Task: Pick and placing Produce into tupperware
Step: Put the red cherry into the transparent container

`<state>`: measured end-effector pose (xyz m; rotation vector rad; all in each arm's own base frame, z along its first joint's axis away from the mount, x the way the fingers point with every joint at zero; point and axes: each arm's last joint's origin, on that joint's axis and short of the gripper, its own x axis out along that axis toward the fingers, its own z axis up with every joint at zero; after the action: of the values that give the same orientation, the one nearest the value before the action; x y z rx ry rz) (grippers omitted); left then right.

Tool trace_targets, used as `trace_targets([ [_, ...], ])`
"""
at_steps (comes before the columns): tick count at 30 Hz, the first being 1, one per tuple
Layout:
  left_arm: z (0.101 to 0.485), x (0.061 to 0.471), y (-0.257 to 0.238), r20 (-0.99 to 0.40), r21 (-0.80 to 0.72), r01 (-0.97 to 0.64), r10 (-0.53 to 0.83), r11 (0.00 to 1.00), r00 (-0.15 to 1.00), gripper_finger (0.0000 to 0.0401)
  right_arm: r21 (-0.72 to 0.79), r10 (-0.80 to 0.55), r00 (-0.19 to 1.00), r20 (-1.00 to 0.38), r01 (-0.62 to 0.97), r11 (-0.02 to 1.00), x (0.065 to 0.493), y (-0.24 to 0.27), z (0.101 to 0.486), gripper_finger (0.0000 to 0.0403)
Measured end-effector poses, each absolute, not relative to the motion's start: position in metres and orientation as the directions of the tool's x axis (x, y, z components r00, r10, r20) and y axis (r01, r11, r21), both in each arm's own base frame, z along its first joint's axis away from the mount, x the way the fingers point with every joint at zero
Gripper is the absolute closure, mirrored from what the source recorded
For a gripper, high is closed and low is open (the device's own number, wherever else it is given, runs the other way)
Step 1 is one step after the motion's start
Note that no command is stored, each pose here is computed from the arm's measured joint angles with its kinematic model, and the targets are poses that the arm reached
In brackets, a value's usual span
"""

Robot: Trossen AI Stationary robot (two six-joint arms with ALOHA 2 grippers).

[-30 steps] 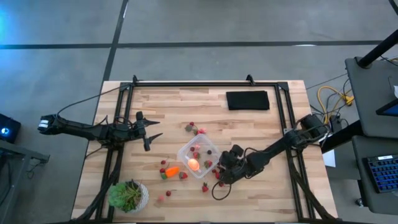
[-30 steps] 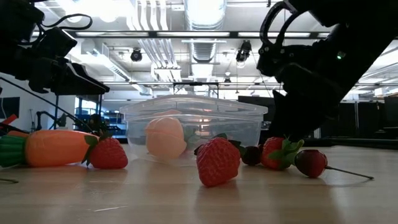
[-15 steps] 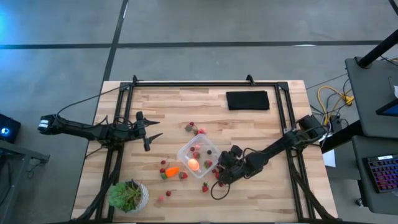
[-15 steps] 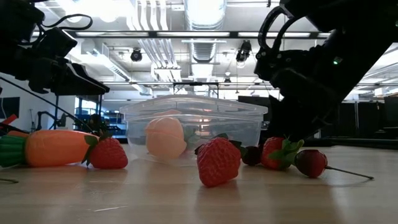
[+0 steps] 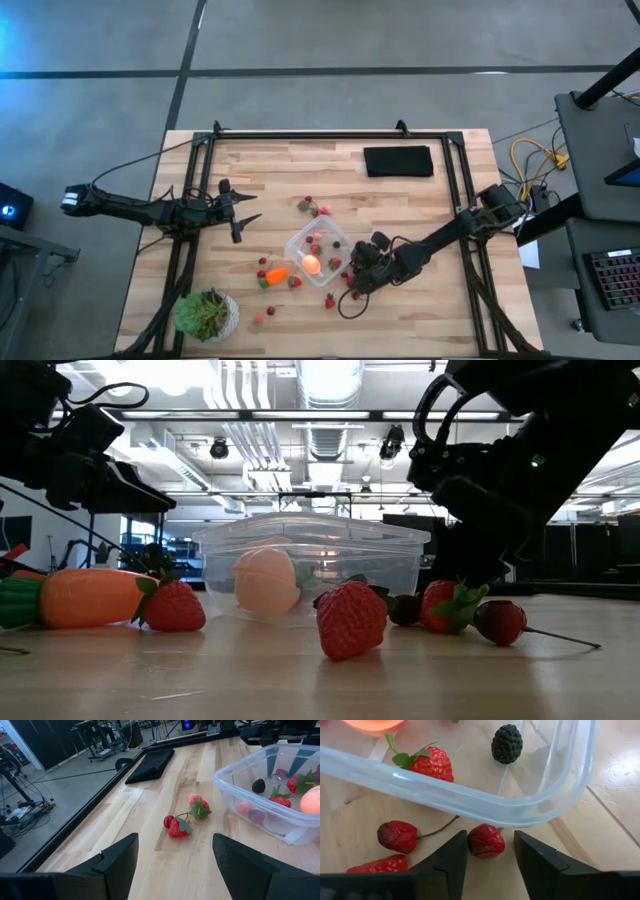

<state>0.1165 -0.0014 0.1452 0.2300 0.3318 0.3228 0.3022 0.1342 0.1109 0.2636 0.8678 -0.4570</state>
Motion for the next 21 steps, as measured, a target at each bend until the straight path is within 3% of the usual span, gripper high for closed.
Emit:
trace_targets([
  [8, 0.145, 0.116, -0.001, -0.281, 0.272, -0.271, 0.346, 0.923, 0.895, 0.016, 0.038, -0.292, 0.539, -0.79, 0.518, 0.855, 0.303, 0.128, 0.111, 0.0289],
  [14, 0.145, 0.117, -0.001, -0.281, 0.272, -0.271, 0.346, 0.923, 0.895, 0.016, 0.062, -0.354, 0.479, -0.804, 0.659, 0.75, 0.295, 0.122, 0.114, 0.0299],
  [21, 0.145, 0.117, -0.001, -0.281, 0.272, -0.272, 0.346, 0.923, 0.895, 0.016, -0.008, -0.457, 0.419, -0.785, 0.73, 0.683, 0.286, 0.116, 0.137, 0.0307],
])
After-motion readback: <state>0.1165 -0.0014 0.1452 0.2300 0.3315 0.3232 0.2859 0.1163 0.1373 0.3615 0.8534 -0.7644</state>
